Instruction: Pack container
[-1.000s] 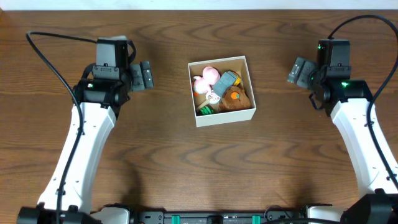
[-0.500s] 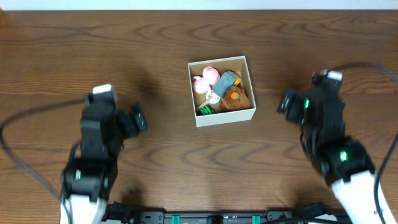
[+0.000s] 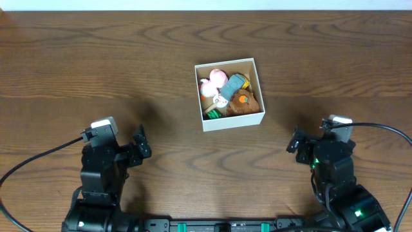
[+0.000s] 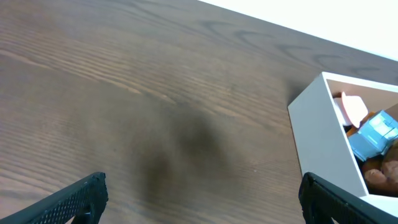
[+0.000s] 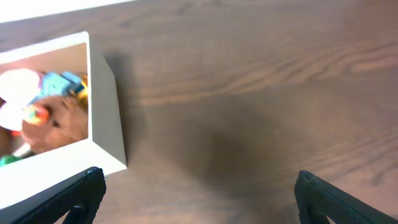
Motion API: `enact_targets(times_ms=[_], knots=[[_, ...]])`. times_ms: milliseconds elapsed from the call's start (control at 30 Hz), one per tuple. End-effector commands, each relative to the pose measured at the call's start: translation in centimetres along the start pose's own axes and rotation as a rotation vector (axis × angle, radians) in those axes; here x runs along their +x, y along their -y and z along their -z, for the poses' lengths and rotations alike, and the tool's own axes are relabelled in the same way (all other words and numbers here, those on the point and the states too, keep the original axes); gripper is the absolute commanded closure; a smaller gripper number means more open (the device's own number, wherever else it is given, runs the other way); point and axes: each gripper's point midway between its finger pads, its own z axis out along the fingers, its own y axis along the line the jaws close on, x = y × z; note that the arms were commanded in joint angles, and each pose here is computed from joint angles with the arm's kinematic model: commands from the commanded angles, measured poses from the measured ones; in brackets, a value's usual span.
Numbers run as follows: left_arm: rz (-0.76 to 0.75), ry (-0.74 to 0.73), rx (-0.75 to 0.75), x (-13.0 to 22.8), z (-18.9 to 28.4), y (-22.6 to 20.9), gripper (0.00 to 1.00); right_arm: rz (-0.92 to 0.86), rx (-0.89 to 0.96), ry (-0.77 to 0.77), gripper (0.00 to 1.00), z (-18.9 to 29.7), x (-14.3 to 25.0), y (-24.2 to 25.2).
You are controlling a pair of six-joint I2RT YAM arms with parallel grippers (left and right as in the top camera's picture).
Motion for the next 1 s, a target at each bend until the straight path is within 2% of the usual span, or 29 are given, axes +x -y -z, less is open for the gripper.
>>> enact_targets(times_ms=[0,333,633,800,967], knots=[[0.006,-0.003,-0.007,-0.1,-0.1,0.0,0.02,-0.002,0.018,-0.011,0.01,0.0,0.6,0.3],[0.006,-0.007,-0.009,0.0,-0.2,-0.1,0.02,0.019,0.034,-0.042,0.01,0.0,1.4,0.7],[0.006,-0.007,-0.009,0.0,-0.2,-0.1,0.02,0.092,0.073,-0.130,0.01,0.4,3.6,2.0],[0.006,-0.007,-0.009,0.0,-0.2,-0.1,0.02,-0.013,0.032,-0.088,0.01,1.6,3.4,3.1],[0.006,-0.007,-0.009,0.0,-0.2,-0.1,0.02,-0.241,0.055,0.019,0.01,1.6,4.1,5.4]])
